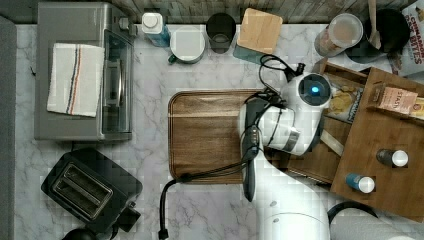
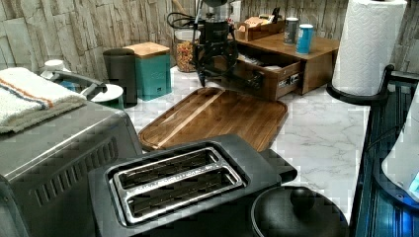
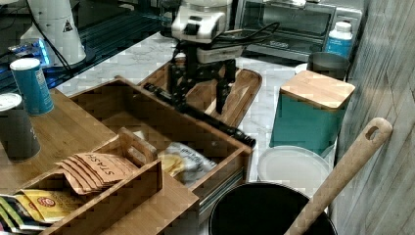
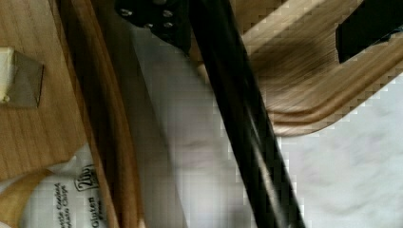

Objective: Open the drawer.

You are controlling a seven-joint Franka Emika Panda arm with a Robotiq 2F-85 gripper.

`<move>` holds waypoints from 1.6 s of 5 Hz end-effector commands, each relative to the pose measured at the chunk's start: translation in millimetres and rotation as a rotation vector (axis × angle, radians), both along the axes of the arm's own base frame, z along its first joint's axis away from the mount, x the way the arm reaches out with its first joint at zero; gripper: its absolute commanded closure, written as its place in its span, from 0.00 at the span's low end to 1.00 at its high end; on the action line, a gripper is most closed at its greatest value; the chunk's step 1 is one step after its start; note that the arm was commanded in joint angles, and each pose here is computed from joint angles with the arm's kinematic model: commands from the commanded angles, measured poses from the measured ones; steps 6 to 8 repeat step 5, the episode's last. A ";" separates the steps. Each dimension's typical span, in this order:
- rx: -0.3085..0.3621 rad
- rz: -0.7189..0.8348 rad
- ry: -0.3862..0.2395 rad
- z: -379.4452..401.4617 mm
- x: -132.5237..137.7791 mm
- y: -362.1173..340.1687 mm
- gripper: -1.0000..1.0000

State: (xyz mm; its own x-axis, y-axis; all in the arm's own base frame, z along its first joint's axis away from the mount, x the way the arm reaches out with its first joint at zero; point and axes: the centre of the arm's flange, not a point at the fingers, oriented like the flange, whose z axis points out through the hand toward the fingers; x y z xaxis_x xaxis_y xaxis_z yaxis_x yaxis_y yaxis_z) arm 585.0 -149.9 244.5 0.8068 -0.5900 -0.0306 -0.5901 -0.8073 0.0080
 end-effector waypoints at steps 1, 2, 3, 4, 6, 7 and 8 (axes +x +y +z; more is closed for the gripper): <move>0.079 0.131 -0.080 48.9 38.3 215.9 0.00; 0.087 0.140 -0.107 45.1 37.7 218.3 0.00; 0.087 0.140 -0.107 45.1 37.7 218.2 0.00; 0.087 0.140 -0.107 45.1 37.7 218.3 0.00; 0.087 0.140 -0.107 45.1 37.6 218.3 0.00; 0.087 0.140 -0.107 45.1 37.6 218.3 0.00; 0.087 0.140 -0.107 45.1 37.6 218.3 0.00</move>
